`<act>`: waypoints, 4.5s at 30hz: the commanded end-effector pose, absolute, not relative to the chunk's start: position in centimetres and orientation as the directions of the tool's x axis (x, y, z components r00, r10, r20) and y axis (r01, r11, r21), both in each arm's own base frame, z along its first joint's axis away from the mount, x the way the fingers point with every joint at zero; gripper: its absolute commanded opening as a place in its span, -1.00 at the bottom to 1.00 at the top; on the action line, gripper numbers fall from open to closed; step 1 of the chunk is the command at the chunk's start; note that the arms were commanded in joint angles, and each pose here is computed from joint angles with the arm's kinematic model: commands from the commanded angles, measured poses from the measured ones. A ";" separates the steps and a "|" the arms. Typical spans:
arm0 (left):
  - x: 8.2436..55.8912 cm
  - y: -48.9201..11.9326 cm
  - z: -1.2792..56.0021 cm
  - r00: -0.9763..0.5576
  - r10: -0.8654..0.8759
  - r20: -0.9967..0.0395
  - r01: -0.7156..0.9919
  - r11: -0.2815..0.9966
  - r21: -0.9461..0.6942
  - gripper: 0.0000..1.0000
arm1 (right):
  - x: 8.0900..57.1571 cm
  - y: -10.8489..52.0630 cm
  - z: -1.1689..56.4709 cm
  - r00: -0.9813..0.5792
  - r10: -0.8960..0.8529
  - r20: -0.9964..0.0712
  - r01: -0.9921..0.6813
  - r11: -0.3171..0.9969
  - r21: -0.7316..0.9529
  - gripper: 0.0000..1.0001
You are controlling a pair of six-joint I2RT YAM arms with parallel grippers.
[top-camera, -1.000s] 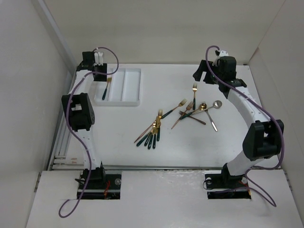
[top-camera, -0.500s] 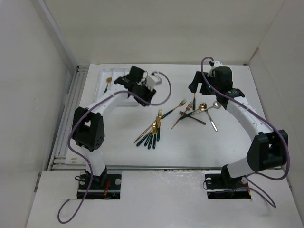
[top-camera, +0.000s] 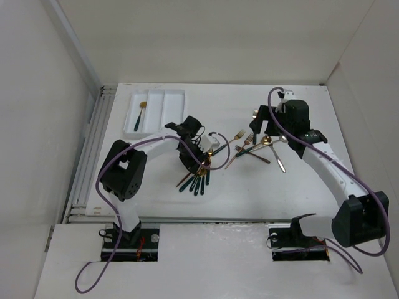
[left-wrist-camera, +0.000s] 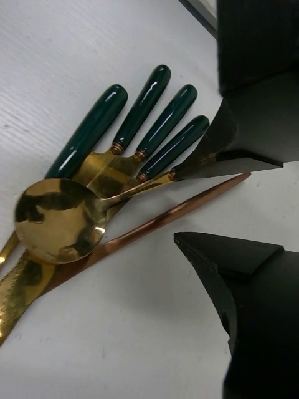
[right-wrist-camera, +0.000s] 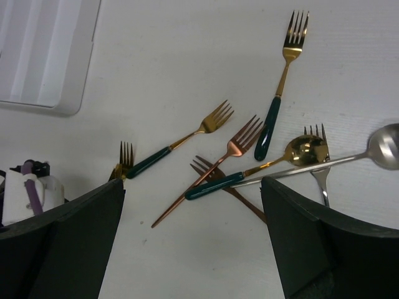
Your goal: Sort the eating utensils into containers
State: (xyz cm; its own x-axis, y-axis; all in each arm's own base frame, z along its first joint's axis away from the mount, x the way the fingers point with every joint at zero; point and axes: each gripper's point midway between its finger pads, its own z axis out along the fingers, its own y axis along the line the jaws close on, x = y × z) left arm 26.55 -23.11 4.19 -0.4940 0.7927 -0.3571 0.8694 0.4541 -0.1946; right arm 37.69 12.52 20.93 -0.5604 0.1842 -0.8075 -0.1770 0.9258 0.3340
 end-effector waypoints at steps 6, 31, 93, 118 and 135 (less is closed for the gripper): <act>25.4 -22.0 1.0 -0.489 0.827 -0.279 0.872 0.457 -0.174 -0.29 | 36.9 12.0 22.5 -0.497 0.207 -0.843 -0.166 0.930 0.326 0.90; 26.7 -15.8 -0.7 -0.566 0.819 -0.099 0.822 0.570 0.019 -0.29 | 36.7 10.3 23.6 -0.453 0.172 -0.875 -0.127 0.959 0.254 0.95; 28.7 -11.0 -1.0 -0.645 0.758 -0.101 0.764 0.642 -0.064 -0.42 | 36.4 9.7 23.3 -0.447 0.155 -0.881 -0.111 0.968 0.227 0.97; 31.5 -13.5 2.6 -0.674 0.664 -0.324 0.694 0.719 0.033 -1.00 | 36.5 9.6 23.2 -0.442 0.175 -0.880 -0.095 0.966 0.239 0.95; 38.2 -17.7 16.2 -0.630 0.386 -0.674 0.604 0.789 -0.113 -1.00 | 37.4 9.6 23.5 -0.441 0.175 -0.880 -0.086 0.968 0.236 0.95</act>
State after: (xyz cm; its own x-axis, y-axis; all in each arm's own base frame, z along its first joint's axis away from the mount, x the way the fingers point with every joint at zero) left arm 36.12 -17.23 9.51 -0.6752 0.5035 -0.5390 0.6372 0.7663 -0.0823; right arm 36.23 9.26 20.95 -0.5050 0.1589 -0.8484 -0.0758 0.9709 0.2270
